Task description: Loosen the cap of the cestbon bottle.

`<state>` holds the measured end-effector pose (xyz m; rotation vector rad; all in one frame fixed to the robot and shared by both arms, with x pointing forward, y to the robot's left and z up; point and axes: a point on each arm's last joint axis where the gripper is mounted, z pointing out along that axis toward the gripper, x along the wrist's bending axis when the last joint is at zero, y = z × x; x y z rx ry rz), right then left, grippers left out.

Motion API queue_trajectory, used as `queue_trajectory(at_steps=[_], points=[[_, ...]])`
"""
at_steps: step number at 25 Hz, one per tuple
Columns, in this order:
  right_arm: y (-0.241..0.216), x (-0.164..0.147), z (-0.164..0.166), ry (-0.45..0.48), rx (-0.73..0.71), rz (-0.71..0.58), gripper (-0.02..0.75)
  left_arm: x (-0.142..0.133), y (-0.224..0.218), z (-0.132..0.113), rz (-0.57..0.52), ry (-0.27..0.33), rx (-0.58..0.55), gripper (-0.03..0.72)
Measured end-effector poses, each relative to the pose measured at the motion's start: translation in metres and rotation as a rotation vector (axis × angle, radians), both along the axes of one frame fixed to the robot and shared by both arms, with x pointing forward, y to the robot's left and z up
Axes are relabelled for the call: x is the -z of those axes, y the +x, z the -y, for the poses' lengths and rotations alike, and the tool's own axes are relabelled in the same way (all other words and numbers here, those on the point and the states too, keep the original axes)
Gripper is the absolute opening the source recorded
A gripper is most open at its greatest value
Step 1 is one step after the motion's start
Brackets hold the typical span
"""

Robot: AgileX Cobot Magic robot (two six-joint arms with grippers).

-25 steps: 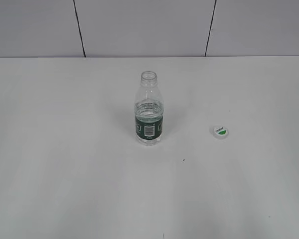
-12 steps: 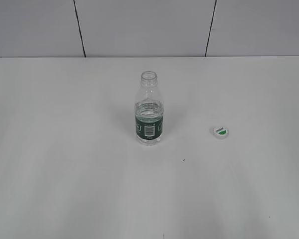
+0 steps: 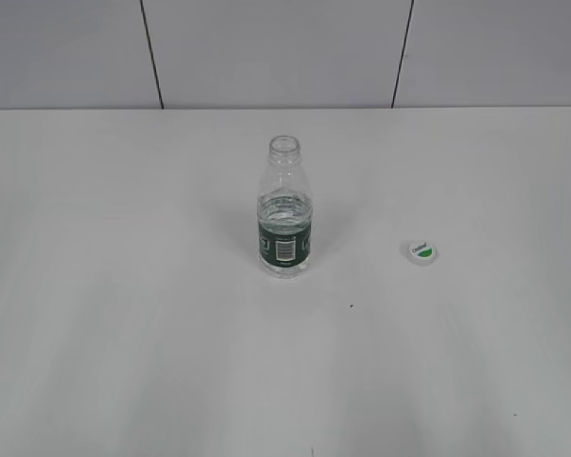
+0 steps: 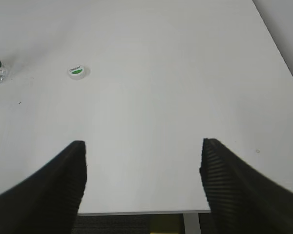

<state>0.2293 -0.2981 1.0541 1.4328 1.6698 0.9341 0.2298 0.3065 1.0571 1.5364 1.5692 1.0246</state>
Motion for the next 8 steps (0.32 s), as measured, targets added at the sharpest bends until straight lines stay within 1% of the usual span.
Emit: queue_trajectory(at_steps=[8], points=[[0.0000,0.0000,0.0000,0.000,0.000,0.000,0.556,0.0000,0.0000,0.0000,0.000,0.000,0.000,0.585]])
